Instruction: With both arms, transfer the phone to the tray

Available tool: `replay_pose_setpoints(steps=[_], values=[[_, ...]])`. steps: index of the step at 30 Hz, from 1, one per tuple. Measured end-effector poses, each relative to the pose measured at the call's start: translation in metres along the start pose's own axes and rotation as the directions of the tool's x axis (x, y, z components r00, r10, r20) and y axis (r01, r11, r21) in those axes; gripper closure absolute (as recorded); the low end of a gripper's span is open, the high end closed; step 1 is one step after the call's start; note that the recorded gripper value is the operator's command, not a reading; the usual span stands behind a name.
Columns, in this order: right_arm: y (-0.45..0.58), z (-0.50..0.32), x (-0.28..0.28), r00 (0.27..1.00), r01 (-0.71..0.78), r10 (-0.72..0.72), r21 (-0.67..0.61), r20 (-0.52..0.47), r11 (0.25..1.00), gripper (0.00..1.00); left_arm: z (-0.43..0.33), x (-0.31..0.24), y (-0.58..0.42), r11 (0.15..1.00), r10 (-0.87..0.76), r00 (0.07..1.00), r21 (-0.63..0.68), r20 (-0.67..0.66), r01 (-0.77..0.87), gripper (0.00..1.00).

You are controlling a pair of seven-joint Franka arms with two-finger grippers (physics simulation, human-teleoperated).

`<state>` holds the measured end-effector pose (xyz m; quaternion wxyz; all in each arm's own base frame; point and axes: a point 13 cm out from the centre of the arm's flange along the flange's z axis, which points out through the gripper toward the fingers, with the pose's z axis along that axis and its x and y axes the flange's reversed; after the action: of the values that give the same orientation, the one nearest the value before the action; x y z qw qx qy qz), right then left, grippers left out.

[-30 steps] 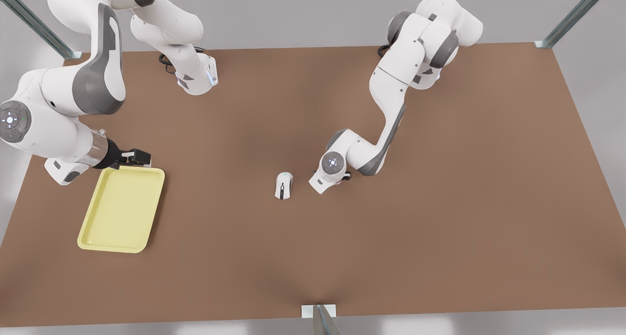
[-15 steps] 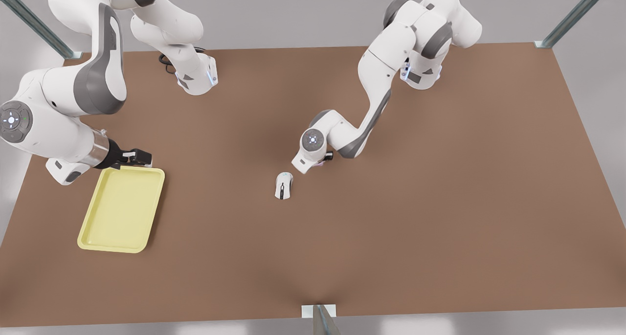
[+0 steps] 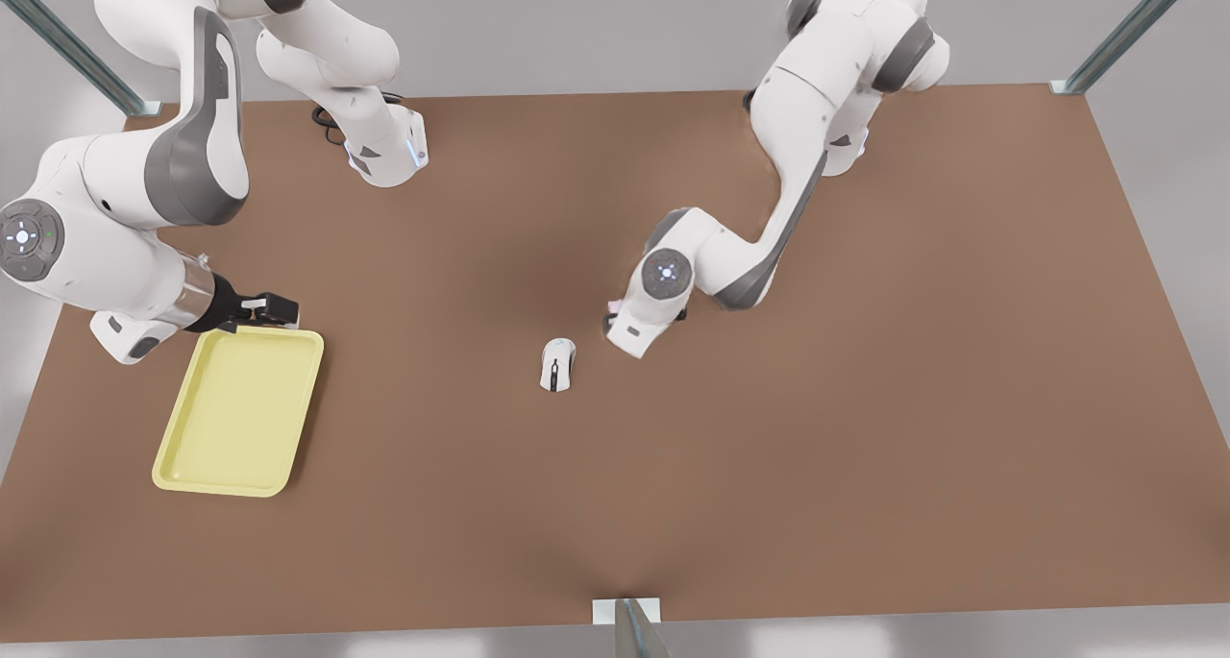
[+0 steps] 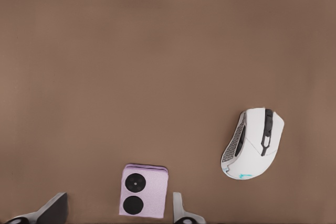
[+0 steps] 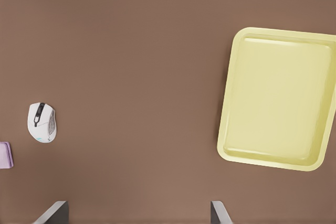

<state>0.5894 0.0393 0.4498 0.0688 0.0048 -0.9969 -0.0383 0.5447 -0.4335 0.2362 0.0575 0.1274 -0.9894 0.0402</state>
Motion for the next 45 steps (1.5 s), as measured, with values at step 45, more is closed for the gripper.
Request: replay_pose_setpoints(steps=[45], values=[[0.474,0.416,0.026,0.998,-0.043,0.039,0.072,0.058,0.996,0.00,-0.220,-0.045,0.240,0.918,0.343,0.918,-0.136,-0.197,-0.372,0.00]])
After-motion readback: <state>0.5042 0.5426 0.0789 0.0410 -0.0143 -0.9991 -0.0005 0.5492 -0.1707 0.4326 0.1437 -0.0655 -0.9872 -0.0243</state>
